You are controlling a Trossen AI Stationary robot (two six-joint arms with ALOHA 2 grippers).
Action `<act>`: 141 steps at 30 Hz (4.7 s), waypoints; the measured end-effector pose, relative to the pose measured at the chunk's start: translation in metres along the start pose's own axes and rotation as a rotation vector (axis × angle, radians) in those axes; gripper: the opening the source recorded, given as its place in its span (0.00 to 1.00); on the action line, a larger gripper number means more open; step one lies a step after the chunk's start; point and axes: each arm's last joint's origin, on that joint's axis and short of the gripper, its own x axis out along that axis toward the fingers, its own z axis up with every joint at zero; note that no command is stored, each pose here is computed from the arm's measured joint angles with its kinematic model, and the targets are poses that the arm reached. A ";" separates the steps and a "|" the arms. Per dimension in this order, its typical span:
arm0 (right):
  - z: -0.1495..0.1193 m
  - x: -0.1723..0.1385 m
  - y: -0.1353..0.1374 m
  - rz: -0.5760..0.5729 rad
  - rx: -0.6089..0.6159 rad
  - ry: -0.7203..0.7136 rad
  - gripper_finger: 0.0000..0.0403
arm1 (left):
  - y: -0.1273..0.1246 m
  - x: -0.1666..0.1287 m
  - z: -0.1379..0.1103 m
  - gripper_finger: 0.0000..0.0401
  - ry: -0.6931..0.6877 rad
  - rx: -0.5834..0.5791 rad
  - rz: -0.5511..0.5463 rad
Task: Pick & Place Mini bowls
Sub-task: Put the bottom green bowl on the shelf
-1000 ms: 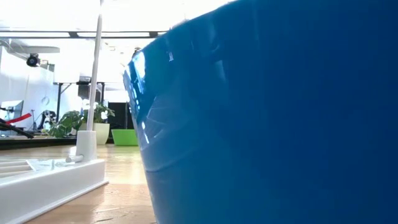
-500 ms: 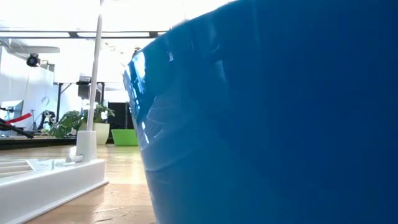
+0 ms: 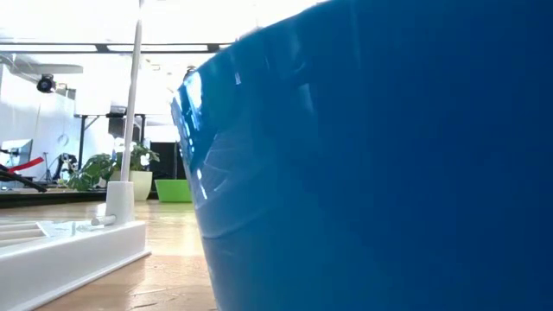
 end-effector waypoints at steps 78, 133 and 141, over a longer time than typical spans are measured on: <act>0.000 0.000 0.000 0.000 -0.002 0.000 0.02 | 0.026 0.000 0.002 0.15 0.178 -0.156 0.140; 0.000 0.000 0.000 0.000 -0.002 0.000 0.02 | 0.042 -0.016 0.053 0.15 -0.027 -0.203 0.062; 0.000 0.000 0.000 0.000 -0.001 0.000 0.02 | 0.039 -0.020 0.054 0.15 -0.082 -0.165 0.045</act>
